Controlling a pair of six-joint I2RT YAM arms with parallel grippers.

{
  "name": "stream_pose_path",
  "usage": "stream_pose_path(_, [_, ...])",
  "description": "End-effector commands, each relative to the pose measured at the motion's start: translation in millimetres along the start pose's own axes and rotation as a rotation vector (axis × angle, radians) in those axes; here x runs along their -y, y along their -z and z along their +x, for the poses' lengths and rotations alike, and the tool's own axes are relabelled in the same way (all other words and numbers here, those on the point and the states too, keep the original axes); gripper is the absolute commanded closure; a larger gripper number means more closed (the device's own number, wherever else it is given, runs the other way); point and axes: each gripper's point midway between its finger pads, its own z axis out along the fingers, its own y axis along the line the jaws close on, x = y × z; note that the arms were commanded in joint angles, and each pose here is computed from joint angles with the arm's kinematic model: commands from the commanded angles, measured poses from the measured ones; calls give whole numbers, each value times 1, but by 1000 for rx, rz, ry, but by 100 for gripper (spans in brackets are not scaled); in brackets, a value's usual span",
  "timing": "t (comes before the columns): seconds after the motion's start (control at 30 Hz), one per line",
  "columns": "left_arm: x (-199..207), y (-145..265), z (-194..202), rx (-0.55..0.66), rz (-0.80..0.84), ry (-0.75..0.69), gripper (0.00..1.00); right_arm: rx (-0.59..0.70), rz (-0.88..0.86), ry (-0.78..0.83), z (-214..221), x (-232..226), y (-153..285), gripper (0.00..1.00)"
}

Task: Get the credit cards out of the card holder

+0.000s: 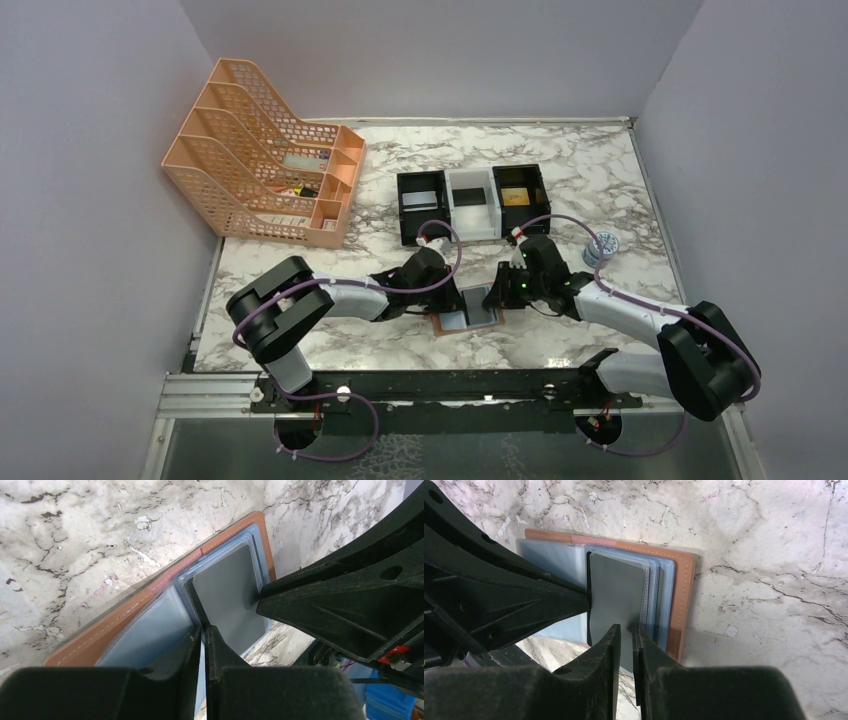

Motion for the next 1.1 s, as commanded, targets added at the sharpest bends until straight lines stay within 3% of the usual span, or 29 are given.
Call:
stream_pose_path(0.0, [-9,1,11,-24,-30,-3,85,-20,18,12,2,1,3,84])
stream_pose_path(0.1, [-12,0,13,-27,-41,20,77,-20,18,10,1,1,2,84])
stream_pose_path(0.23, [-15,-3,15,-36,-48,26,76,-33,22,-18,10,6,0,84])
stream_pose_path(0.7, [-21,6,6,33,-73,16,100,-24,52,-16,11,12,0,84])
stream_pose_path(1.07, [-19,7,5,36,-66,6,100,-19,73,-13,9,15,1,84])
